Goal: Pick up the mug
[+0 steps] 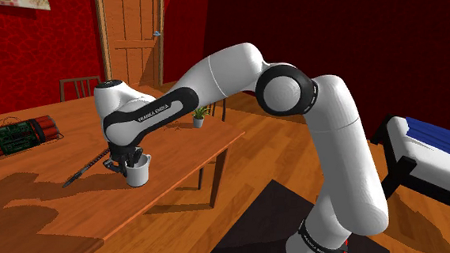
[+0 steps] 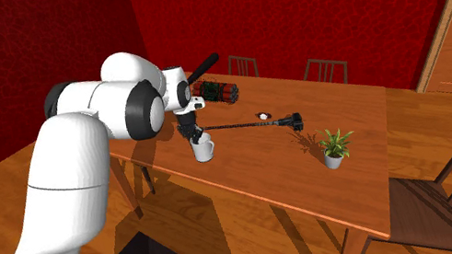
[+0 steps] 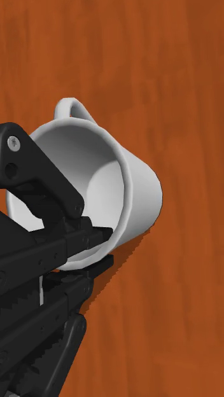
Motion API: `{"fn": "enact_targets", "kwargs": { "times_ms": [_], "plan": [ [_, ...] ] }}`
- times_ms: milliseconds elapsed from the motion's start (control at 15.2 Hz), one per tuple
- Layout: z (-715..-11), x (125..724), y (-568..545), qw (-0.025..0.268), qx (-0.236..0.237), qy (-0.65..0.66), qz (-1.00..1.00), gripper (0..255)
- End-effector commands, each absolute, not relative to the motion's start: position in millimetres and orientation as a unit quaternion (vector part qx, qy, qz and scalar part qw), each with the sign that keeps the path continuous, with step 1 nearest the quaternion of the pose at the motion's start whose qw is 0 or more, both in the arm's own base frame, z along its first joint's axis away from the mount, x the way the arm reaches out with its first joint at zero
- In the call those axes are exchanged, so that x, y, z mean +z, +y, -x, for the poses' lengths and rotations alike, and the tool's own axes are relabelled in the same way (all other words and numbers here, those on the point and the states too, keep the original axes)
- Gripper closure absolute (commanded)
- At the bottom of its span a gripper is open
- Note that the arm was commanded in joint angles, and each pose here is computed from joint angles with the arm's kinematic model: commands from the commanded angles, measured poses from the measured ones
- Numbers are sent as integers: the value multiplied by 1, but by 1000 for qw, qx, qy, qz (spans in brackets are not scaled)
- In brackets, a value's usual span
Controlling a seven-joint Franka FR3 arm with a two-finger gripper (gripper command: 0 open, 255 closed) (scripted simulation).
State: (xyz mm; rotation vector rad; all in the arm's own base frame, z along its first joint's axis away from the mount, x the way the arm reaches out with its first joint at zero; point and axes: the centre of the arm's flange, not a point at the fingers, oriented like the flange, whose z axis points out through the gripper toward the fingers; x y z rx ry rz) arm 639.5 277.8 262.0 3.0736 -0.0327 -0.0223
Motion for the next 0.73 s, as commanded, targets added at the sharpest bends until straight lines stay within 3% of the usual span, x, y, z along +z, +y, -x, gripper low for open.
{"fn": "enact_targets", "kwargs": {
  "times_ms": [0, 660],
  "plan": [
    [-640, 262, 278, 34, -7, -11, -999, 255],
    [-640, 303, 278, 34, -7, -11, -999, 255]
  ]
}}
